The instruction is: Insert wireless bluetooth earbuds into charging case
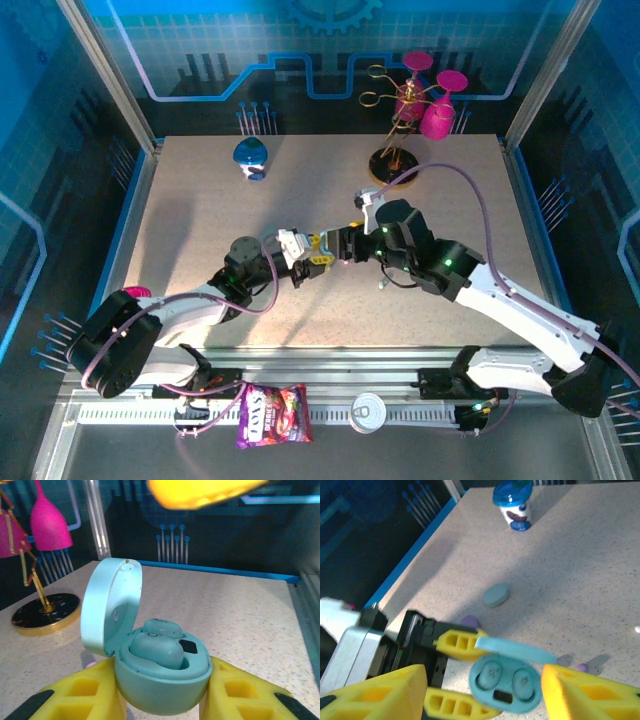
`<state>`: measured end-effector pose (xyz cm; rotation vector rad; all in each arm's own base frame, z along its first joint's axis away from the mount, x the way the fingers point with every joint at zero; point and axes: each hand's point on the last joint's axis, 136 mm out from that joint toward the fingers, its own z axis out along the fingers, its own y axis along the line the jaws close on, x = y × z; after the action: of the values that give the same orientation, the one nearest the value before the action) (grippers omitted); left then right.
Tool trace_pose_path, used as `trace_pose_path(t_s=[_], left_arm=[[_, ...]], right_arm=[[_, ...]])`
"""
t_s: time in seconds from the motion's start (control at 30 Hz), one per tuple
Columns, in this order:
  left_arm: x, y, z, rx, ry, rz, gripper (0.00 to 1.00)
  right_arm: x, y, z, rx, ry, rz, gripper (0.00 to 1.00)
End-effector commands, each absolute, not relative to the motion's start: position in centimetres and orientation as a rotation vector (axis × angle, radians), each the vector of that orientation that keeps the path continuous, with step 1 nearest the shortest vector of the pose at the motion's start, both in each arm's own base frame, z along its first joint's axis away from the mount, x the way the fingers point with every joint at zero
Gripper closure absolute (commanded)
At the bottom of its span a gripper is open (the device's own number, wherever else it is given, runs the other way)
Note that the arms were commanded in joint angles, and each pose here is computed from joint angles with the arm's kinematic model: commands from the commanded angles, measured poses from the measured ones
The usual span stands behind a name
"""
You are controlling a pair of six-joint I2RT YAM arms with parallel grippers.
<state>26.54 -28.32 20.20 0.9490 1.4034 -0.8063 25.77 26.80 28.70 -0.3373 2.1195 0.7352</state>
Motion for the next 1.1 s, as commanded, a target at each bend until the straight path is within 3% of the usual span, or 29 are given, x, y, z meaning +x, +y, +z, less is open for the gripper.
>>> trace_pose_path(t_s=[0.0, 0.23, 0.63, 1.07], left_arm=[[24.9, -28.9, 21.8, 1.040, 1.303, -0.856, 0.75], [24.4, -28.9, 22.8, 1.037, 1.269, -0.873, 0.75], [26.3, -28.6, 24.6, 0.914, 1.273, -0.855, 0.76], [25.7, -28.6, 27.1, 0.857, 1.195, -0.925, 0.75]], right_arm=[[27.3, 25.1, 28.5, -0.230, 2.135, 0.710, 0.36], [28.0, 24.6, 25.9, -0.211, 2.257, 0.699, 0.35], [25.3, 24.3, 24.6, -0.239, 2.274, 0.811, 0.32], [24.4, 25.8, 27.4, 0.129, 2.036, 1.708, 0.34]])
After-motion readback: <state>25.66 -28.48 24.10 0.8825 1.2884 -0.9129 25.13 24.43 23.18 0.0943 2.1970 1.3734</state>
